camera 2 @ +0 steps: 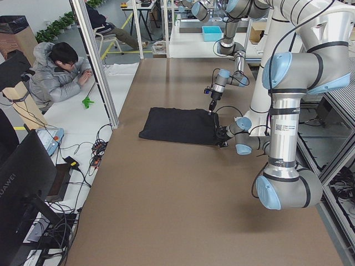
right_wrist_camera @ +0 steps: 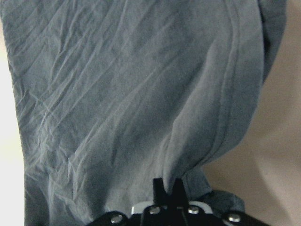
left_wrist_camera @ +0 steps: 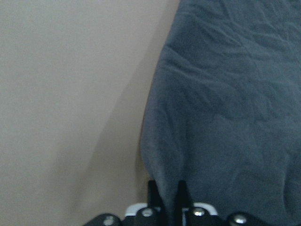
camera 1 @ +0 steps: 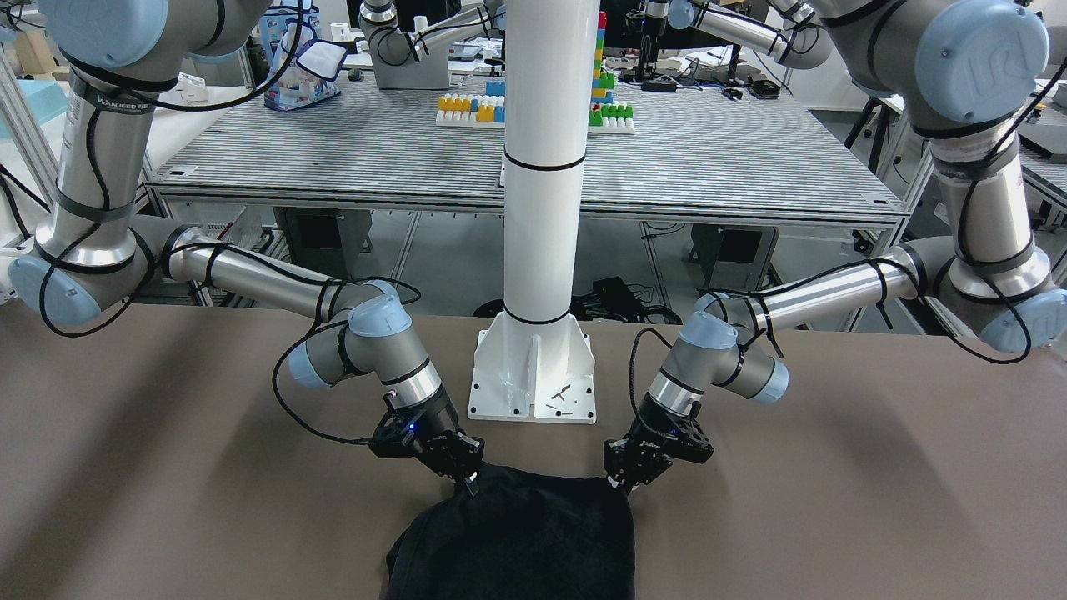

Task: Fold clothes
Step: 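Lift both near corners and carry them away from the robot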

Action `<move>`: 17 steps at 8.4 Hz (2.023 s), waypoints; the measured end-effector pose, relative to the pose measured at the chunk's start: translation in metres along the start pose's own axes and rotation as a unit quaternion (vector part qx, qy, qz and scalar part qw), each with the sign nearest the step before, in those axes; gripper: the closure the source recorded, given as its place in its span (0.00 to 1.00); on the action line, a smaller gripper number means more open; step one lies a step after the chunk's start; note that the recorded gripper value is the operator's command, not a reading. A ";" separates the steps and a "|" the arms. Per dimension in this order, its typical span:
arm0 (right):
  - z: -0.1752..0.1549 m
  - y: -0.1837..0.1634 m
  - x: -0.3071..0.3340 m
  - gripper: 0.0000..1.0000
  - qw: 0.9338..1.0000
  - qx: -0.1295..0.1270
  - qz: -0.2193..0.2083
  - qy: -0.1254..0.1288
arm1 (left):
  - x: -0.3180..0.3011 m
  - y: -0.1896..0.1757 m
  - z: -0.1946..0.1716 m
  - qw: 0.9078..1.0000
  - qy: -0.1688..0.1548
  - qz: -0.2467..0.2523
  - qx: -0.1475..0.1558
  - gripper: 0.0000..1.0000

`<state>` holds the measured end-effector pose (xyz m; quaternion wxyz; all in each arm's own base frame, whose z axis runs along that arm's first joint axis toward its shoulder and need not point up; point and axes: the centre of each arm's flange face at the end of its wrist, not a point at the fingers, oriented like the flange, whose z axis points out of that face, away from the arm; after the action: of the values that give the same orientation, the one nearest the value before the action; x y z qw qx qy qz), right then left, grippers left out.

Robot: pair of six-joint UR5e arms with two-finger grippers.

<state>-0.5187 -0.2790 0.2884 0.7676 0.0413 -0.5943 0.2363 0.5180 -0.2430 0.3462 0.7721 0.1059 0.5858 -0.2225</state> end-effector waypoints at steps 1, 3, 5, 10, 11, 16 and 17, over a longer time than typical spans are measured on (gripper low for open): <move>-0.002 0.000 -0.001 1.00 1.000 -0.001 -0.001 -0.001 | 0.006 0.000 -0.006 1.000 0.007 -0.001 -0.005 1.00; -0.016 0.000 -0.001 1.00 1.000 -0.007 -0.010 -0.007 | 0.018 -0.005 -0.032 0.999 0.026 -0.004 -0.020 1.00; -0.040 0.008 0.001 1.00 0.999 -0.025 -0.017 -0.016 | 0.034 -0.004 -0.062 0.998 0.050 -0.003 -0.033 1.00; -0.104 0.046 0.006 1.00 0.994 -0.102 -0.017 -0.032 | 0.076 0.016 -0.118 0.990 0.112 0.009 -0.083 1.00; -0.104 0.043 0.004 1.00 0.994 -0.100 -0.016 -0.034 | 0.079 0.007 -0.118 0.990 0.114 0.024 -0.084 1.00; -0.093 -0.049 -0.021 1.00 0.998 -0.040 0.008 -0.039 | 0.120 -0.124 -0.049 0.993 0.101 0.050 -0.032 1.00; -0.071 -0.066 -0.022 1.00 0.999 -0.022 0.012 -0.030 | 0.129 -0.151 -0.028 0.994 0.091 0.046 -0.024 1.00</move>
<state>-0.4324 -0.3196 0.2616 0.7475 0.0244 -0.6222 0.2311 0.4513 -0.3925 0.2300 0.7270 0.1343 0.6536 -0.1618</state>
